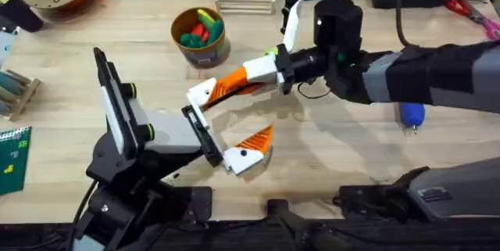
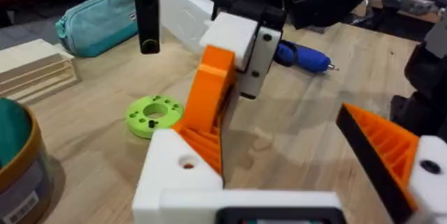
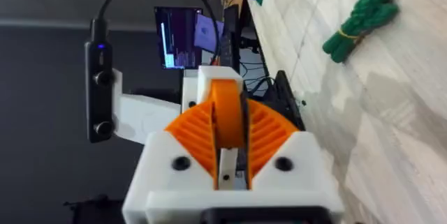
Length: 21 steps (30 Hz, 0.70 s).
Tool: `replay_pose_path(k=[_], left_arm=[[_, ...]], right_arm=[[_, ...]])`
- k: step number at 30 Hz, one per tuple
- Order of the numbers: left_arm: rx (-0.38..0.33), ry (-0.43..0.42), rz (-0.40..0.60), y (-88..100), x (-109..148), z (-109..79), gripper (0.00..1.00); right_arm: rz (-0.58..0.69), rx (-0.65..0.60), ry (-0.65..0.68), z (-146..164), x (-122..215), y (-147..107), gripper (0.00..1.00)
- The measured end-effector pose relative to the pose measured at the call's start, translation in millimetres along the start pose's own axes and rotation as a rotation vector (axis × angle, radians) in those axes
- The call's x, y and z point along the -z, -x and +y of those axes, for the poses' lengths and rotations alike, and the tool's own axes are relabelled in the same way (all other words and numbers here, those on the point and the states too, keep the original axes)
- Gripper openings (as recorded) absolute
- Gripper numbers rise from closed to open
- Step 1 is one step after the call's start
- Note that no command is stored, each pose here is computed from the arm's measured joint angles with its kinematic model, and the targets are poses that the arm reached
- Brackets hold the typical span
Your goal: Pick up the gripper from the table and insert it into the empty holder that is missing its gripper. Then pick up a screw, insert it into the mounting hole, and use the screwdriver to tighten it. Finally, clean up the table by picking up the vegetable and placing it into the bucket.
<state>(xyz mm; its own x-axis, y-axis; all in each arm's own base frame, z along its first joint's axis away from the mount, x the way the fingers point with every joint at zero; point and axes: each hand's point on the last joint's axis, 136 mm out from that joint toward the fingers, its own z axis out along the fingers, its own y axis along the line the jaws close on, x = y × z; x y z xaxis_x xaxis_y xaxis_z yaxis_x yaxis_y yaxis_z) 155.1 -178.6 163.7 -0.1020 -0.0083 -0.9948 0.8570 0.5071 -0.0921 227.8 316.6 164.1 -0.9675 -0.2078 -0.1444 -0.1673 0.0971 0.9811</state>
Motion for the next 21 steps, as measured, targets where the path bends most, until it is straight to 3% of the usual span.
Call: replay_pose_path(k=[8, 13, 21], left_arm=[[-0.015, -0.002, -0.001, 0.2, 0, -0.6, 0.987], [-0.020, -0.004, 0.000, 0.1, 0, -1.0, 0.987], [-0.021, -0.005, 0.000, 0.1, 0, -1.1, 0.987]], right_arm=[[-0.012, 0.017, 0.010, 4, 1, 4, 0.491], [-0.018, 0.028, 0.026, 9, 4, 7, 0.854], [-0.057, 0.019, 0.010, 6, 6, 14, 0.885]])
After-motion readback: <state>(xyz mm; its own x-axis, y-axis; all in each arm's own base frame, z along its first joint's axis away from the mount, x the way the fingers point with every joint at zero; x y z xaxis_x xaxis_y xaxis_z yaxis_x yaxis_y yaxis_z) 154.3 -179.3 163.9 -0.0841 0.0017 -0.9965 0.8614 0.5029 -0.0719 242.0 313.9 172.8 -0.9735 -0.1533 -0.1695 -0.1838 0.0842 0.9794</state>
